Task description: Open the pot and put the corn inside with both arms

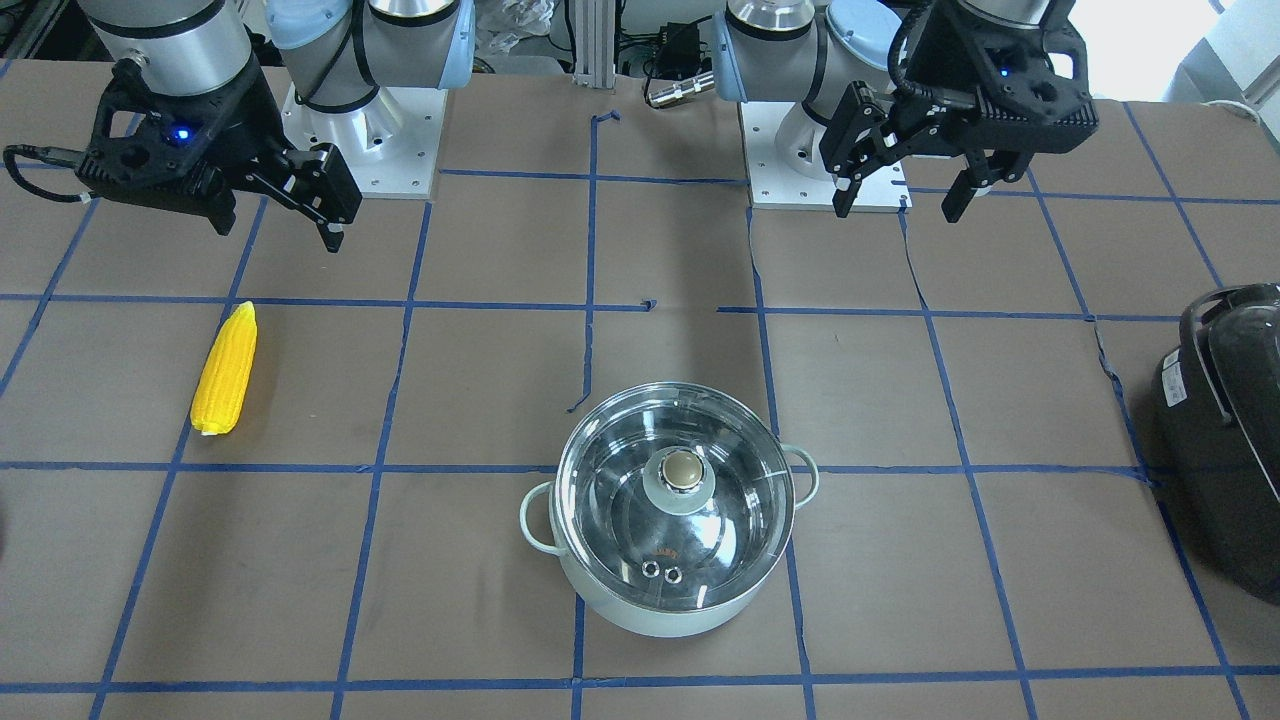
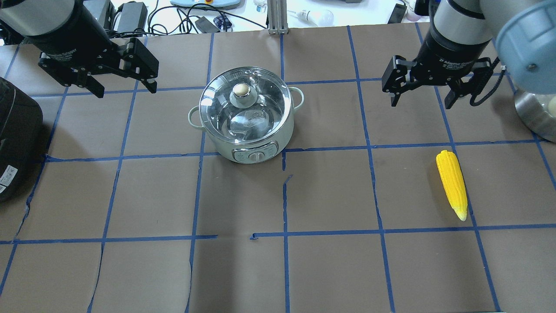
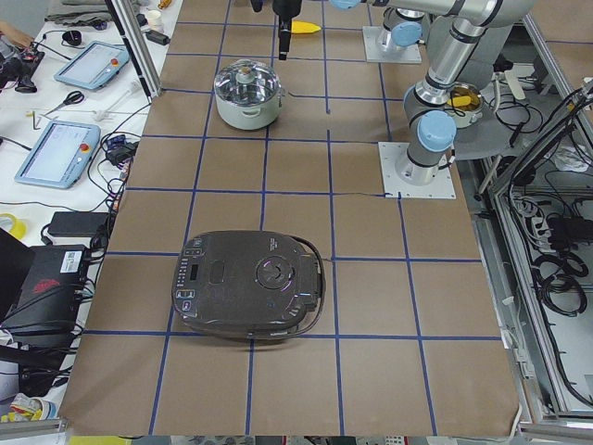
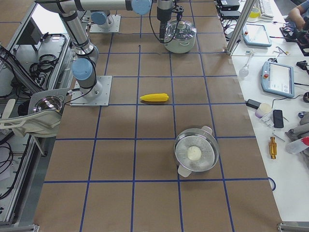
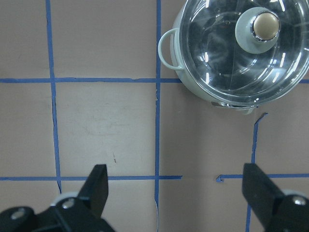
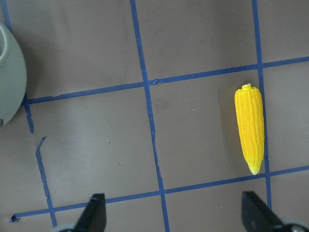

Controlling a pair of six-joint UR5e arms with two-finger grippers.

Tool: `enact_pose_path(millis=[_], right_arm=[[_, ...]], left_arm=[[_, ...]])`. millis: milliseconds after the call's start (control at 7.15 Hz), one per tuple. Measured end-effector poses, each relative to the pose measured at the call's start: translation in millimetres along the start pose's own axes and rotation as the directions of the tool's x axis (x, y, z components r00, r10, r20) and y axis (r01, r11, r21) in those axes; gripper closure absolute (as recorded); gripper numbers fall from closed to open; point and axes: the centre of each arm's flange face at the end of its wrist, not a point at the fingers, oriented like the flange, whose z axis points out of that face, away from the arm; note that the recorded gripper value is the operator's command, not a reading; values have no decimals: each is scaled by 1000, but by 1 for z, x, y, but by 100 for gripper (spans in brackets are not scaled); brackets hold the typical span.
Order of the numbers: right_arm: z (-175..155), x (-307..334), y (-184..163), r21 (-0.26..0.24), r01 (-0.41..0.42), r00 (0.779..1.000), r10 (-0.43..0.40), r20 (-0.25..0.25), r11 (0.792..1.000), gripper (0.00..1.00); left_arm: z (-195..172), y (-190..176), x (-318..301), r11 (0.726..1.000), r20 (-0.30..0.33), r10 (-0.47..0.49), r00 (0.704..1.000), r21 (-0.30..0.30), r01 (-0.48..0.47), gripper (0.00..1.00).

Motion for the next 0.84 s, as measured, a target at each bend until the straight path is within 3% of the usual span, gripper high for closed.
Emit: enact_pose_path(millis=[419, 839], right_arm=[[0, -4, -1, -5, 2, 999, -2, 51, 1000, 0], [0, -4, -1, -6, 0, 999, 0, 51, 1000, 0]], left_arm=[[2, 1, 0, 1000, -1, -6, 1000, -5, 6, 0], [4, 0, 0, 1000, -1, -19, 1000, -8, 19, 0]])
